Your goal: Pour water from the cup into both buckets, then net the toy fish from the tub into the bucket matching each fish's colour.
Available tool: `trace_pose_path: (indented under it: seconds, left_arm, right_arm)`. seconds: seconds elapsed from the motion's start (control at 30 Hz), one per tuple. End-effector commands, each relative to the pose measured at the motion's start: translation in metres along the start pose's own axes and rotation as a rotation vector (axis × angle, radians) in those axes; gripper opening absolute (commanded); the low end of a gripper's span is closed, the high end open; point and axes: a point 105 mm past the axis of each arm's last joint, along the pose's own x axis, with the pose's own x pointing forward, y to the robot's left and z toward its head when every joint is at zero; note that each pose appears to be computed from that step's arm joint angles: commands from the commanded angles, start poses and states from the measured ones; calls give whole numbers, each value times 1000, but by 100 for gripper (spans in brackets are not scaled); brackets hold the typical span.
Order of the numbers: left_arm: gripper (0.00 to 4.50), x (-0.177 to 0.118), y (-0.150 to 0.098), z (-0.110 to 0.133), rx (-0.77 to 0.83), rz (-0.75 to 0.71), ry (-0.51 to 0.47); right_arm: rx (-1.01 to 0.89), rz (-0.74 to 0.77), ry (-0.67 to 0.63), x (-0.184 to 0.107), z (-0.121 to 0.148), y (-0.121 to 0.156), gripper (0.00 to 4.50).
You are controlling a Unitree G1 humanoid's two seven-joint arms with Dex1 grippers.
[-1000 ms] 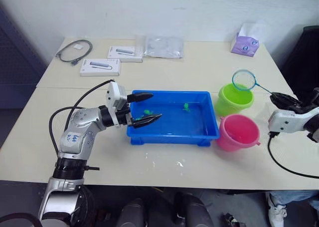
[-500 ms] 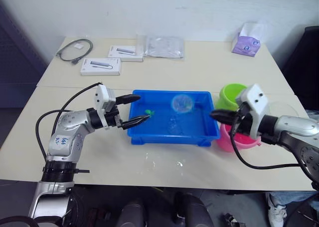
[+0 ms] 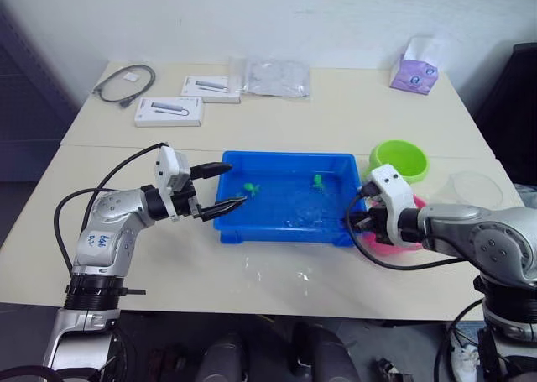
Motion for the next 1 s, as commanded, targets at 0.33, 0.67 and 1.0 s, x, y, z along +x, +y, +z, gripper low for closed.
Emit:
trace_pose_path:
  seconds: [0.33, 0.67, 1.0]
  left_arm:
    - [445, -3, 1, 4, 26, -5, -19]
    - [445, 1, 1, 3, 23, -20, -23]
    - [445, 3, -2, 3, 23, -46, -33]
  right_arm:
    - [-16, -139, -231, 1, 18, -20, 0]
    - [-100, -1, -398, -14, 17, 0, 0]
    - [-119, 37, -527, -67, 10, 2, 0]
